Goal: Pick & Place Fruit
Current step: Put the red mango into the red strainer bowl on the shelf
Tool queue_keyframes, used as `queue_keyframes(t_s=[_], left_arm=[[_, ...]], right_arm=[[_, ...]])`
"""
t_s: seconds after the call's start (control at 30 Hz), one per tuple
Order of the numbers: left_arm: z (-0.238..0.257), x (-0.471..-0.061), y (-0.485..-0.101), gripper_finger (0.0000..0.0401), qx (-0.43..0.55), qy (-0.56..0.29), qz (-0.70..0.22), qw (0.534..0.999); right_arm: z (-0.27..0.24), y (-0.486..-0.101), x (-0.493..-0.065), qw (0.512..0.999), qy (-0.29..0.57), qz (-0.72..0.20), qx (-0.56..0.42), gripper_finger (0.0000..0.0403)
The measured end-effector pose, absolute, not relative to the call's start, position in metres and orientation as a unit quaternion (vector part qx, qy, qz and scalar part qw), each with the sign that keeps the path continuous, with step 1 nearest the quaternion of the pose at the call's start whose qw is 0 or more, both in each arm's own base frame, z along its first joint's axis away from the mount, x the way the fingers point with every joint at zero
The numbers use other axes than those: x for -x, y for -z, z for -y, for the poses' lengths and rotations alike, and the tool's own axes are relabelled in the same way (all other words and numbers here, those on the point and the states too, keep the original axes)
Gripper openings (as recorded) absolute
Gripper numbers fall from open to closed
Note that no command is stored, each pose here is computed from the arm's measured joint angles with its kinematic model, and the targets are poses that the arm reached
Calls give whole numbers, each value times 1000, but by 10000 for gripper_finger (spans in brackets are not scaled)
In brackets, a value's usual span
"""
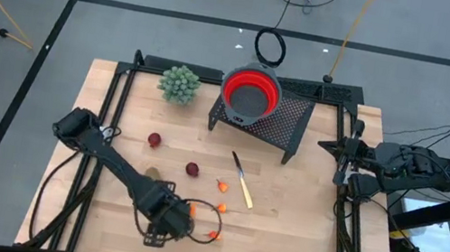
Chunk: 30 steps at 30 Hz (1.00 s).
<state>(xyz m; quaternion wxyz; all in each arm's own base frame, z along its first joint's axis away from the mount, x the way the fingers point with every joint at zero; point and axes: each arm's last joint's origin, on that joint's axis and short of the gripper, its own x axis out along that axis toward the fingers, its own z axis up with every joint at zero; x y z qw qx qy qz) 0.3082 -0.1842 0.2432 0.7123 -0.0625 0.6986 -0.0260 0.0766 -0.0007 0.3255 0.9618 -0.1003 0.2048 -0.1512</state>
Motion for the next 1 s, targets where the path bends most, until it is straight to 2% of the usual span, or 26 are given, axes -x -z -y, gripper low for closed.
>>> queue_keyframes(t_s=[0.27, 0.6, 0.73, 1.0], left_arm=[[167, -329, -267, 204, 88, -12, -649, 756], [133, -364, -281, 214, 138, -43, -557, 818], [118, -379, -285, 206, 148, -14, -521, 841], [83, -395, -292, 218, 170, 71, -494, 850]], right_arm=[[1, -325, -77, 962, 151, -206, 101, 0], [1, -325, -77, 961, 150, -206, 102, 0], [1, -325, -77, 961, 151, -206, 102, 0], [1, -325, -77, 962, 151, -206, 101, 0]])
